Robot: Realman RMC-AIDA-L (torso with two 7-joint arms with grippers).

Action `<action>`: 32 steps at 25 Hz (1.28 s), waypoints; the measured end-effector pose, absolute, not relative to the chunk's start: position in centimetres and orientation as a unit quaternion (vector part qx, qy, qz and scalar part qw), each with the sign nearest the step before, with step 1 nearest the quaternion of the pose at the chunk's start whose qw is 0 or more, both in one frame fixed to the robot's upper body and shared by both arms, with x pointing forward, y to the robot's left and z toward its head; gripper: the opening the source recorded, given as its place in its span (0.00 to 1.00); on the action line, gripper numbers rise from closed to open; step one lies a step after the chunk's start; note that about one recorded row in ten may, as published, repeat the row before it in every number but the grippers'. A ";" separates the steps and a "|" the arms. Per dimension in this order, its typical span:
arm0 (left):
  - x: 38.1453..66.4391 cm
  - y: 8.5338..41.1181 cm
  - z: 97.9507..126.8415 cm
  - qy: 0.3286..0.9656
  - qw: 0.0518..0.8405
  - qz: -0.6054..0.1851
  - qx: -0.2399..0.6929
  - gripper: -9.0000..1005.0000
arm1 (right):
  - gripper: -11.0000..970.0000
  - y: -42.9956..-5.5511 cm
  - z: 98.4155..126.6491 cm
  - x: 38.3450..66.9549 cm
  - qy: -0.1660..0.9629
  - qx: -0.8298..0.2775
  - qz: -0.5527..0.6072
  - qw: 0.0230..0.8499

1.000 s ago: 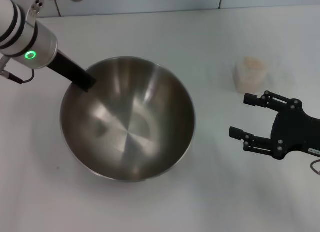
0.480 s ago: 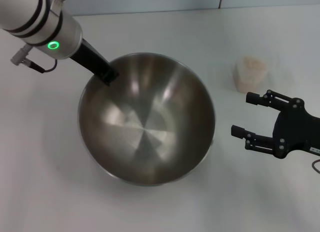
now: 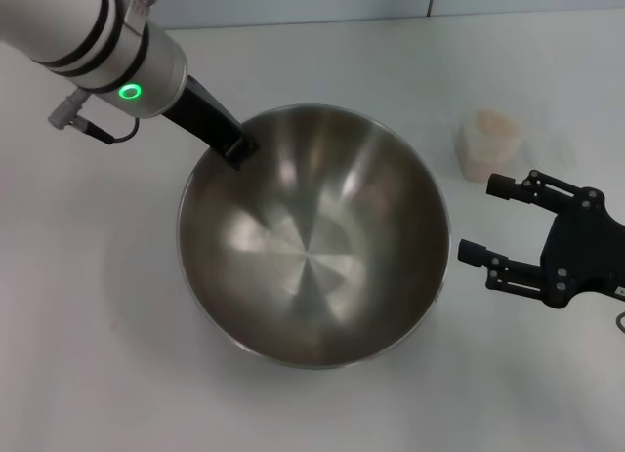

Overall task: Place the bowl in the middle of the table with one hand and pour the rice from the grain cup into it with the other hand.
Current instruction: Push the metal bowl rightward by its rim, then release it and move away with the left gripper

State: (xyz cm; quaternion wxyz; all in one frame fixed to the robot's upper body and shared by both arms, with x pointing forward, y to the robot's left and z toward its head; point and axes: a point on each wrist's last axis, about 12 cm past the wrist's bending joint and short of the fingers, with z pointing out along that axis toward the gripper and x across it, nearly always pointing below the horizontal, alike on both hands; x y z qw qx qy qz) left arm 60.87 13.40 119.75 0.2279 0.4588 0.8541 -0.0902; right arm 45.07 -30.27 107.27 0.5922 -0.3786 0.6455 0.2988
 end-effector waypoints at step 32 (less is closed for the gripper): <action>61.8 11.5 117.2 0.826 0.265 -0.107 0.486 0.06 | 0.81 -30.0 107.1 44.4 0.632 -0.385 0.315 0.595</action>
